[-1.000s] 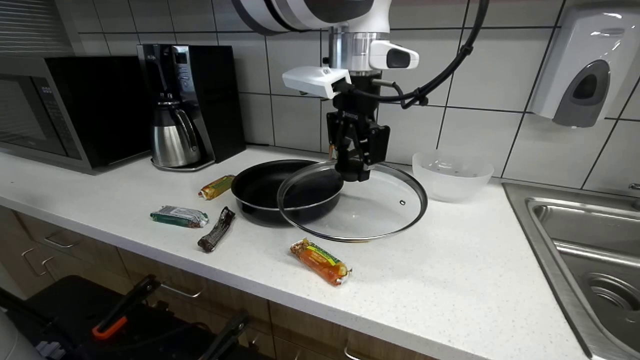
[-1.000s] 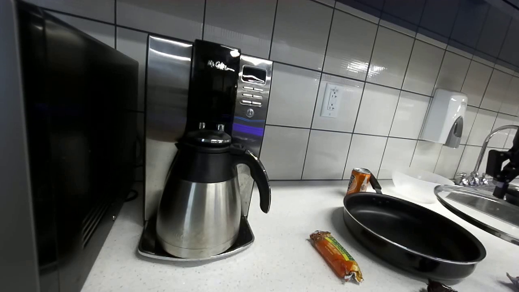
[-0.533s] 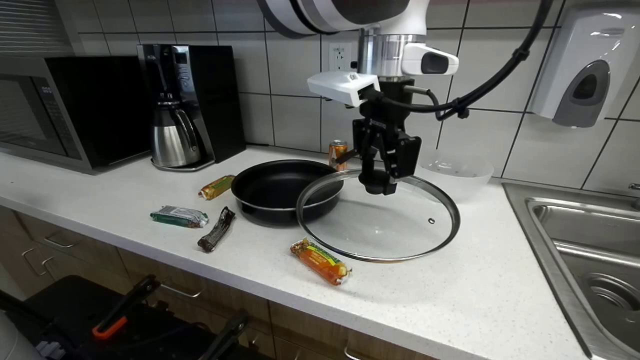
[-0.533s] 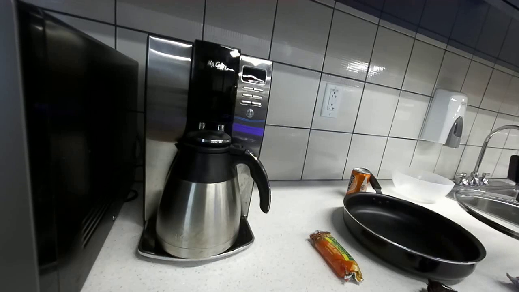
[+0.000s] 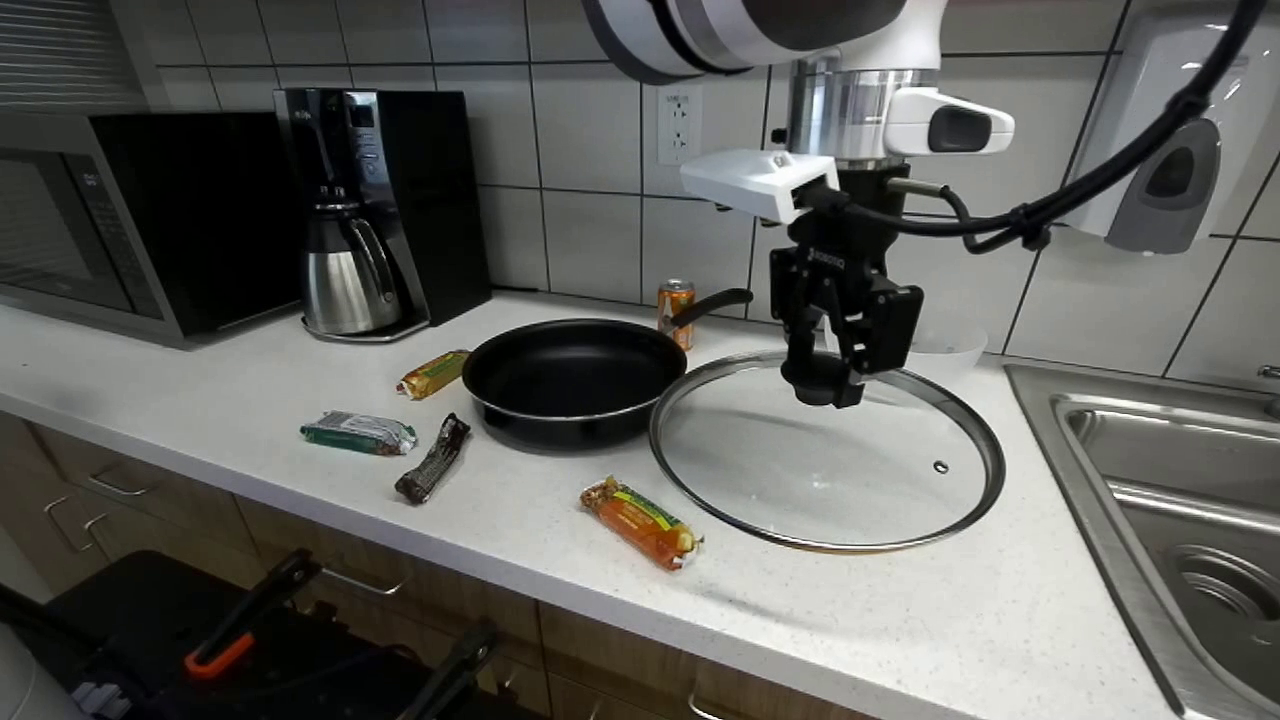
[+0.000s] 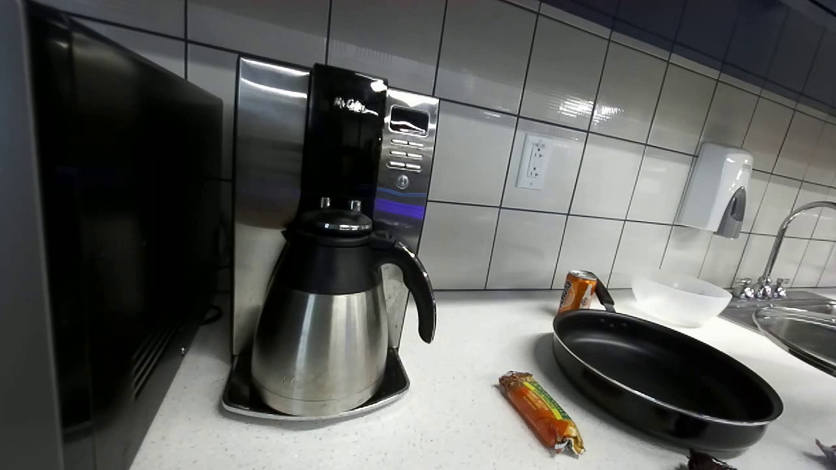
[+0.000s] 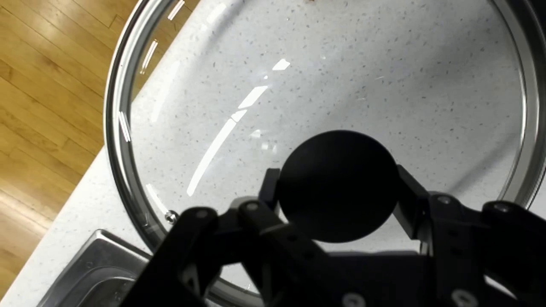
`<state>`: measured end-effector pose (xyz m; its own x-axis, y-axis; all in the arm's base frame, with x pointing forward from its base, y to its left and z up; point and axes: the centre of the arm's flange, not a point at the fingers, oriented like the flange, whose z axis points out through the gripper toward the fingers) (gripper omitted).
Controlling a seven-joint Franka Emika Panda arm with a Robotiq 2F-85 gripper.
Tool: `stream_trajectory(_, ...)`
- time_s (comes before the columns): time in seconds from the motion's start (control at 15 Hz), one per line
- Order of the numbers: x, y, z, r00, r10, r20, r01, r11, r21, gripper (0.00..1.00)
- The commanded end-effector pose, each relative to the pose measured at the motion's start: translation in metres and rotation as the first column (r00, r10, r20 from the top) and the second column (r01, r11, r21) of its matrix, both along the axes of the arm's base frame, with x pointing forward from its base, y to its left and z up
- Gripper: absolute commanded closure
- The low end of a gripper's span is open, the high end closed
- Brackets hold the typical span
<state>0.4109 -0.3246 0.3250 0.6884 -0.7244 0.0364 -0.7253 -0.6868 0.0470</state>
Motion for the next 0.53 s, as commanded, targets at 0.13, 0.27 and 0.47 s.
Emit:
stream_trajectory(0.13, 0.01, -0.047, 0.009, 0.998, -0.067, 0.008, 0.067, 0.998, 0.002, 0.61)
stream_trajectory(0.27, 0.013, -0.059, 0.004, 0.996, -0.092, 0.009, 0.092, 0.996, 0.007, 0.61)
stream_trajectory(0.47, 0.02, -0.076, -0.008, 0.991, -0.132, 0.014, 0.131, 0.991, 0.025, 0.61)
